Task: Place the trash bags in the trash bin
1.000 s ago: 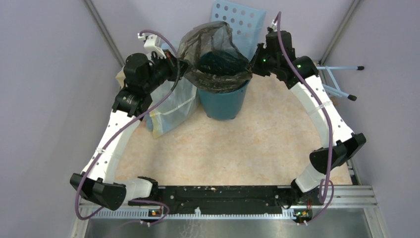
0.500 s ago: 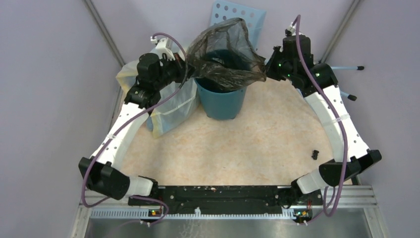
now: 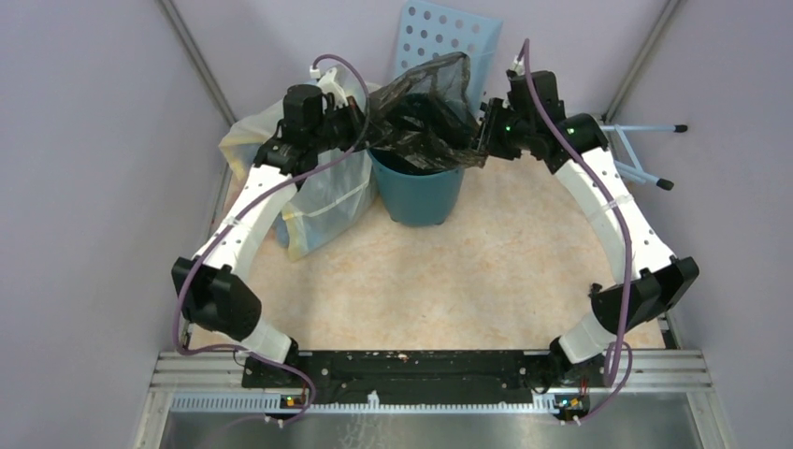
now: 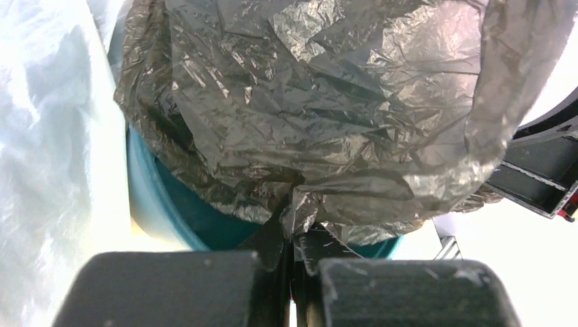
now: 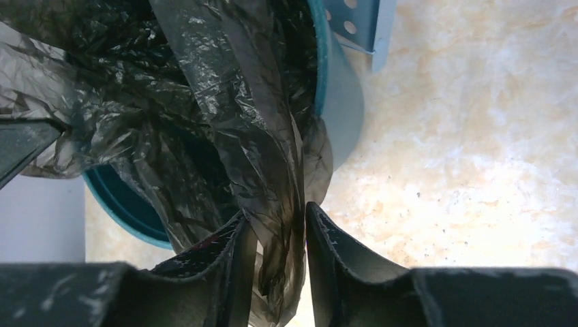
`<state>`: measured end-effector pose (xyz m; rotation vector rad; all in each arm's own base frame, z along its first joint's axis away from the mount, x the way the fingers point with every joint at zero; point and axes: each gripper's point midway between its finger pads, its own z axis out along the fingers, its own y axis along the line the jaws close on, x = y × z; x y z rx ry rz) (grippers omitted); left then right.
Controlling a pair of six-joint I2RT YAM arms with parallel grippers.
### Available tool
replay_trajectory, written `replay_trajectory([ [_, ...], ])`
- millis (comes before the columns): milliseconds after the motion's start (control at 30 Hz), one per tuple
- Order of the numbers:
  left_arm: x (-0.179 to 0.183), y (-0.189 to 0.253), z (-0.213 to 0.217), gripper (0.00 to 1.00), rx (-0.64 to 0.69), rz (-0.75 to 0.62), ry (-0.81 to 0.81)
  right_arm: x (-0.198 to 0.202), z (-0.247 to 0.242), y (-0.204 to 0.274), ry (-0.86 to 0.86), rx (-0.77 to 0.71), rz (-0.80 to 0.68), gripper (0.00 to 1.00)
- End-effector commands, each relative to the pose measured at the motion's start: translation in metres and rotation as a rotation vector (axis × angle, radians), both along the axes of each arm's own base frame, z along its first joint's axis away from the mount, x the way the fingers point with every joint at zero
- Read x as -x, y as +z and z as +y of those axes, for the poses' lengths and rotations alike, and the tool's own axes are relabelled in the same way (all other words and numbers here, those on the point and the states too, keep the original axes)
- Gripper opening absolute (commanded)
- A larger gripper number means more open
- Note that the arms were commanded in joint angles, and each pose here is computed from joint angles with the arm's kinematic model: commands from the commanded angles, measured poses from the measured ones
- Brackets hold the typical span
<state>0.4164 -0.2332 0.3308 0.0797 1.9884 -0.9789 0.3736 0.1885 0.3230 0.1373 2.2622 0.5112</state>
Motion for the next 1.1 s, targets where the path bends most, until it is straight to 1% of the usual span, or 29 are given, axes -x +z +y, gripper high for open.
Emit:
replay_trajectory([
  [0, 0.033, 0.053, 0.021, 0.00, 0.005, -0.089, 0.050, 0.012, 0.005, 0.035, 0.062, -0.069, -0.092, 0.34],
  [167, 0.071, 0.056, 0.032, 0.00, 0.016, -0.043, 0.048, 0.021, 0.000, 0.024, 0.053, -0.057, -0.056, 0.33],
  [200, 0.076, 0.054, 0.034, 0.00, 0.017, -0.036, 0.050, 0.023, -0.001, 0.022, 0.052, -0.054, -0.049, 0.31],
  [300, 0.083, 0.035, 0.045, 0.00, -0.022, 0.012, 0.087, 0.028, -0.012, 0.014, 0.019, -0.015, -0.036, 0.18],
  [333, 0.083, 0.027, 0.050, 0.00, -0.041, 0.035, 0.103, 0.029, -0.016, 0.010, 0.008, 0.002, -0.033, 0.17],
  [467, 0.087, -0.001, 0.056, 0.00, -0.079, 0.114, 0.114, 0.029, -0.023, -0.004, -0.005, 0.042, -0.022, 0.17],
  [533, 0.091, -0.017, 0.053, 0.00, -0.077, 0.145, 0.087, 0.027, -0.024, -0.015, -0.009, 0.058, -0.004, 0.17],
  [667, 0.092, -0.052, 0.053, 0.00, -0.083, 0.190, 0.088, 0.018, -0.031, -0.030, -0.044, 0.082, 0.002, 0.17],
  [700, 0.091, -0.063, 0.053, 0.00, -0.087, 0.196, 0.089, 0.014, -0.034, -0.031, -0.056, 0.087, -0.009, 0.18],
  [767, 0.085, -0.072, 0.054, 0.00, -0.091, 0.171, 0.105, 0.005, -0.041, -0.032, -0.085, 0.100, -0.036, 0.26],
  [867, 0.069, -0.080, 0.060, 0.00, -0.137, 0.118, 0.136, -0.014, -0.045, -0.026, -0.100, 0.091, -0.087, 0.34],
  [1000, 0.048, -0.062, 0.064, 0.00, -0.198, 0.023, 0.144, -0.032, -0.045, -0.006, -0.078, 0.067, -0.132, 0.37],
  [1033, 0.044, -0.055, 0.064, 0.00, -0.203, 0.001, 0.147, -0.034, -0.044, 0.001, -0.068, 0.071, -0.146, 0.41],
  [1067, 0.041, -0.051, 0.065, 0.06, -0.206, -0.012, 0.156, -0.035, -0.043, 0.006, -0.049, 0.073, -0.159, 0.44],
])
